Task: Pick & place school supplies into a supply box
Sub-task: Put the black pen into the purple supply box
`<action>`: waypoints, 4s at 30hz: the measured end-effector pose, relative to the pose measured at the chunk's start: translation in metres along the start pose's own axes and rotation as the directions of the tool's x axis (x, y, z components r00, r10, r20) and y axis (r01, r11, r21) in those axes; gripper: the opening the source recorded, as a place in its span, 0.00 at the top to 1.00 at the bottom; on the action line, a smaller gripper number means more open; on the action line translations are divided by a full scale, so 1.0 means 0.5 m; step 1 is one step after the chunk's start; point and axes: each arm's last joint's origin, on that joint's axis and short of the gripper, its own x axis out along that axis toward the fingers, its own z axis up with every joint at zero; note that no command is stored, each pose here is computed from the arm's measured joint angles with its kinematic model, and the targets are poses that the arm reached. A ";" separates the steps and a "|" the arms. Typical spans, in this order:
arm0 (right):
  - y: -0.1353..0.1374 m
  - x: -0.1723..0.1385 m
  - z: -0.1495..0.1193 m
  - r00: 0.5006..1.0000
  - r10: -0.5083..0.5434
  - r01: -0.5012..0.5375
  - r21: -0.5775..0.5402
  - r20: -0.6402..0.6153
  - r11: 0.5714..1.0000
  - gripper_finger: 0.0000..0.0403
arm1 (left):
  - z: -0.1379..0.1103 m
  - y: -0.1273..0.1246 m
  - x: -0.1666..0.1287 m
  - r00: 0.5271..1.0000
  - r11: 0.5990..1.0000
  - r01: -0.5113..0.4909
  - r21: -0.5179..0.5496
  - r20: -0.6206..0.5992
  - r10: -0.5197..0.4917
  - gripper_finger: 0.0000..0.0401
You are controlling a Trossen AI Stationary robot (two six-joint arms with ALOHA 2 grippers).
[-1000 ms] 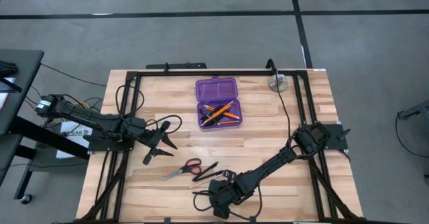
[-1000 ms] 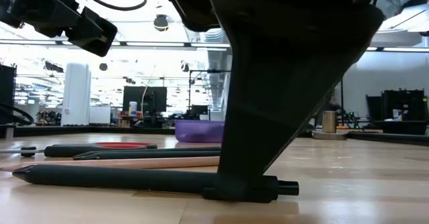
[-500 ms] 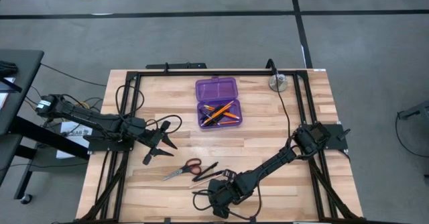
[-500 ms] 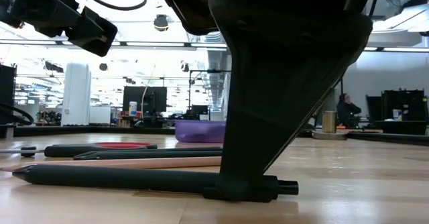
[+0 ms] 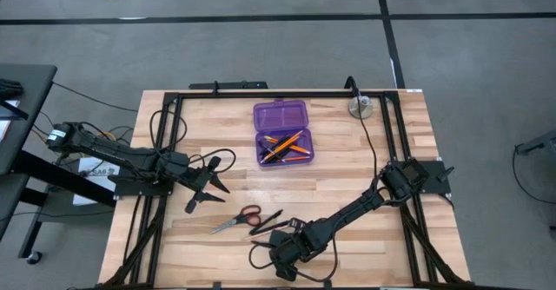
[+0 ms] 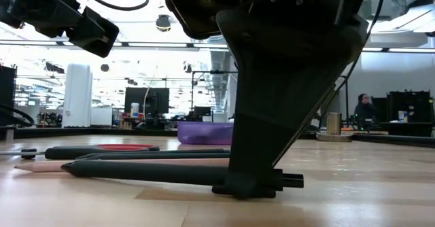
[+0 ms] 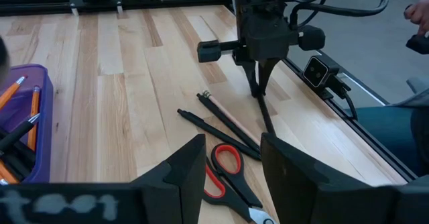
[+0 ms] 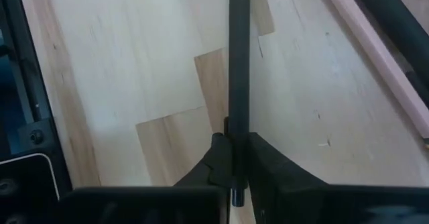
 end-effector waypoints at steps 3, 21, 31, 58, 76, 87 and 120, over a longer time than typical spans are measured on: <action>0.001 0.000 0.000 1.000 0.012 -0.012 -0.001 -0.006 1.000 0.95 | 0.000 0.000 0.000 1.000 1.000 0.000 -0.003 0.000 0.000 0.67; 0.026 -0.026 0.010 0.999 0.029 -0.031 -0.056 -0.035 0.998 0.99 | 0.000 0.000 0.000 1.000 1.000 0.000 -0.011 0.000 0.000 0.67; 0.044 -0.063 0.005 0.994 -0.033 0.025 -0.078 -0.100 0.997 0.99 | 0.000 0.000 0.000 1.000 1.000 0.000 -0.011 0.000 0.000 0.67; 0.018 -0.221 0.016 0.980 -0.189 0.194 -0.072 0.066 0.978 0.99 | 0.000 0.000 0.000 1.000 1.000 0.004 -0.018 -0.001 -0.004 0.67; -0.214 -0.327 0.155 0.935 -0.352 0.352 -0.232 0.044 0.907 0.99 | 0.000 -0.001 0.000 1.000 1.000 0.021 -0.016 0.000 -0.021 0.67; -0.433 -0.363 0.220 0.903 -0.419 0.395 -0.200 -0.093 0.896 0.99 | 0.004 -0.002 0.000 0.999 0.998 0.035 -0.060 0.021 -0.033 0.67; -0.601 -0.295 0.212 0.921 -0.352 0.357 -0.001 -0.167 0.934 0.86 | 0.003 -0.001 0.000 1.000 1.000 0.025 -0.015 0.013 -0.025 0.67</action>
